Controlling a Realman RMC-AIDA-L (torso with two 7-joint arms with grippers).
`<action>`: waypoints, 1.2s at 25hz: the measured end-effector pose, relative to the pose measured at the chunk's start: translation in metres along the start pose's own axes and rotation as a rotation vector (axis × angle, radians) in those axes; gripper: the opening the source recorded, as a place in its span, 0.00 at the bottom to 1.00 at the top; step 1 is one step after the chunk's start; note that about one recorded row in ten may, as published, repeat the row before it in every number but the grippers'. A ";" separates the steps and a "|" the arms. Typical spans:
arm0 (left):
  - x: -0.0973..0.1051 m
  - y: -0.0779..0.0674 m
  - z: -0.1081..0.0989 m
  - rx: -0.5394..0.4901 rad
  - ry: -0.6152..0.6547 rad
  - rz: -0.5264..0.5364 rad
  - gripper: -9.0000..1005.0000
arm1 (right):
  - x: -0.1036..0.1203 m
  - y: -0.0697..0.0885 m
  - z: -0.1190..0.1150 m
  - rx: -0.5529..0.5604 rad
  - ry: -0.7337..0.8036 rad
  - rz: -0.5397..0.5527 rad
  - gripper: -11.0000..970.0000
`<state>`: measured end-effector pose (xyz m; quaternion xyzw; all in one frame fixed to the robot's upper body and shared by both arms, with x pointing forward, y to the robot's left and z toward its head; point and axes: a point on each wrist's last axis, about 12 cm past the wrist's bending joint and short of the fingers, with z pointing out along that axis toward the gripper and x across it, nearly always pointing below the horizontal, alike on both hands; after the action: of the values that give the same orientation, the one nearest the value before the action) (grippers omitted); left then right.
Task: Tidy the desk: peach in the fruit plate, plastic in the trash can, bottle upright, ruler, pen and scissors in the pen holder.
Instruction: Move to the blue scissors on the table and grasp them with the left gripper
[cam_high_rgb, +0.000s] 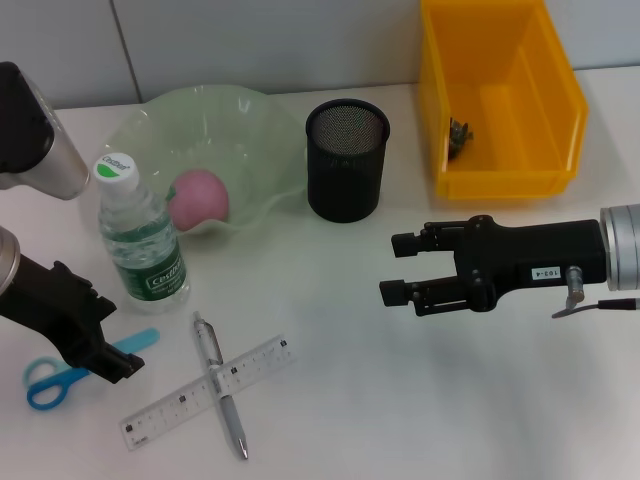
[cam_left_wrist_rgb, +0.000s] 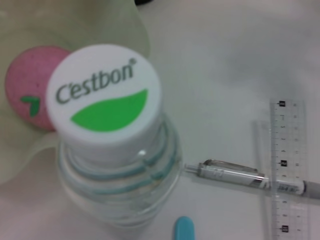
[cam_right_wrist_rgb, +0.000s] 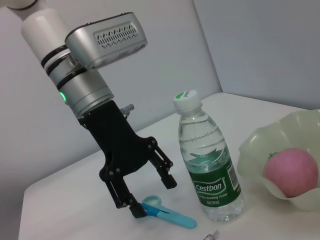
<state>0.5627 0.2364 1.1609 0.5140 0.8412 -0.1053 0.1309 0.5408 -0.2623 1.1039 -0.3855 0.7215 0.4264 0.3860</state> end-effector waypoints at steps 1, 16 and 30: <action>0.000 0.000 0.000 0.000 0.000 0.000 0.81 | 0.000 0.000 0.000 0.000 0.000 0.000 0.80; 0.012 0.005 0.008 -0.015 0.042 0.003 0.81 | 0.002 0.000 0.008 0.009 0.009 -0.012 0.80; 0.011 0.009 0.019 -0.021 0.092 0.007 0.76 | 0.002 0.001 0.010 0.006 0.005 -0.011 0.80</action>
<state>0.5679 0.2435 1.1392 0.5197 0.8456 -0.0724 0.0978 0.5416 -0.2534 1.0988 -0.3894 0.7217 0.4210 0.3876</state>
